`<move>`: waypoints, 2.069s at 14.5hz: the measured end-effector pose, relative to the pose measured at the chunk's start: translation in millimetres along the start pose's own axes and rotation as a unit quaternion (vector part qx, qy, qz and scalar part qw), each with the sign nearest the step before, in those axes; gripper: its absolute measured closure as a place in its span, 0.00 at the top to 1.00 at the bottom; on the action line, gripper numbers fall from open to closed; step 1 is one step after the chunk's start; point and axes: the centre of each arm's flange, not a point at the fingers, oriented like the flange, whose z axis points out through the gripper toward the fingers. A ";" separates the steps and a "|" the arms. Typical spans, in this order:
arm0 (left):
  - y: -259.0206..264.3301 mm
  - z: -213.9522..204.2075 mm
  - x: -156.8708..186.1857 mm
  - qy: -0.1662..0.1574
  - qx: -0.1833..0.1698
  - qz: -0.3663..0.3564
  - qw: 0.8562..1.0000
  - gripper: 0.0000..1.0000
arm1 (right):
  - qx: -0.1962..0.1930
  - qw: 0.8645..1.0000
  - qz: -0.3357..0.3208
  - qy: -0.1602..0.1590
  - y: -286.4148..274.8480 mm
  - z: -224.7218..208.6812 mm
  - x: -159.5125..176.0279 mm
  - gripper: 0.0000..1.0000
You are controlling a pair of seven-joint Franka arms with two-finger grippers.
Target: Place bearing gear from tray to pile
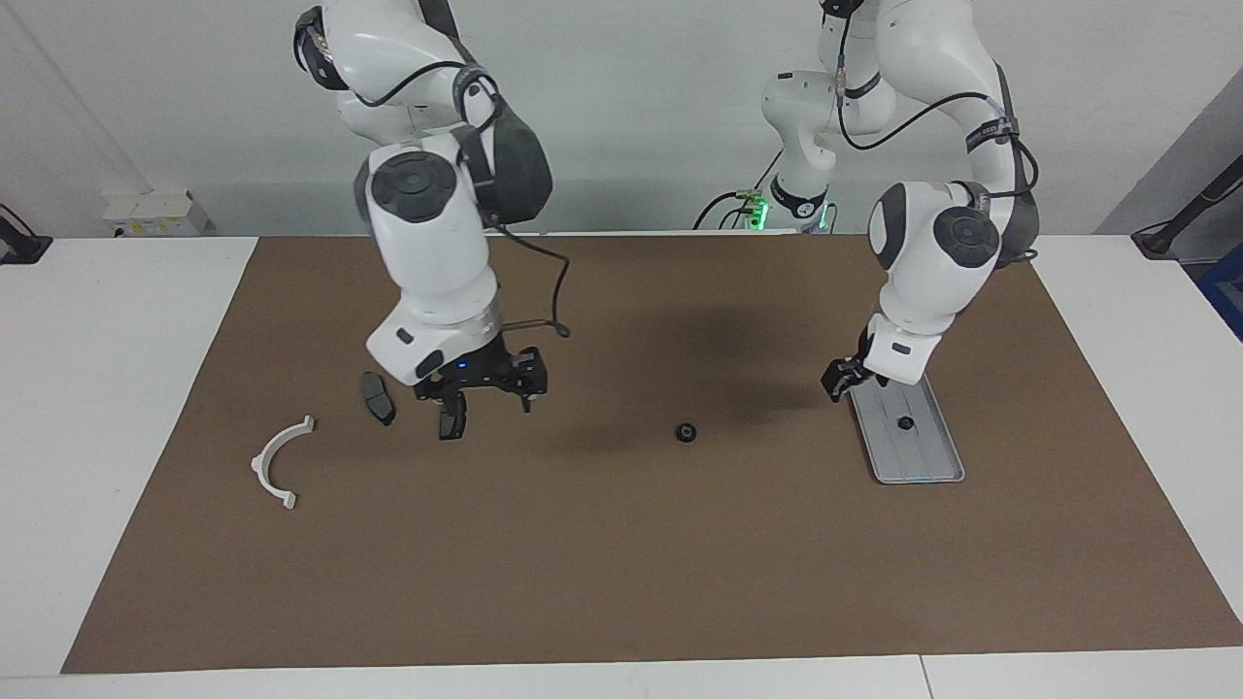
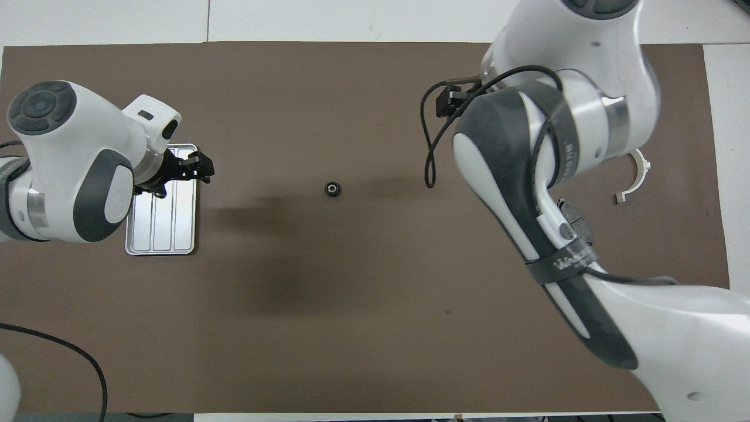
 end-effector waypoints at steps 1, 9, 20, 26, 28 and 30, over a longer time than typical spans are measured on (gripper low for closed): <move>-20.2 4.6 5.1 0.003 -0.001 0.017 1.000 0.81 | 0.000 1.000 0.000 0.001 -28.6 -1.4 -10.8 1.00; -80.0 46.2 8.1 0.034 -0.006 0.046 0.998 0.52 | -0.007 1.000 -0.020 -0.010 -176.6 39.8 -79.5 1.00; -87.2 83.6 18.4 0.045 -0.006 0.039 0.998 0.69 | -0.010 0.999 -0.044 -0.024 -212.3 126.7 -82.1 1.00; -87.5 95.9 16.6 0.046 -0.006 0.039 0.998 0.60 | -0.017 0.997 -0.070 -0.035 -205.7 147.2 -76.7 1.00; -87.6 98.3 15.8 0.048 -0.006 0.039 0.998 0.60 | -0.015 0.996 -0.076 -0.034 -205.5 156.6 -74.3 1.00; -87.9 101.3 14.1 0.048 -0.006 0.039 0.998 0.60 | -0.011 0.996 -0.079 -0.031 -209.4 166.6 -73.3 1.00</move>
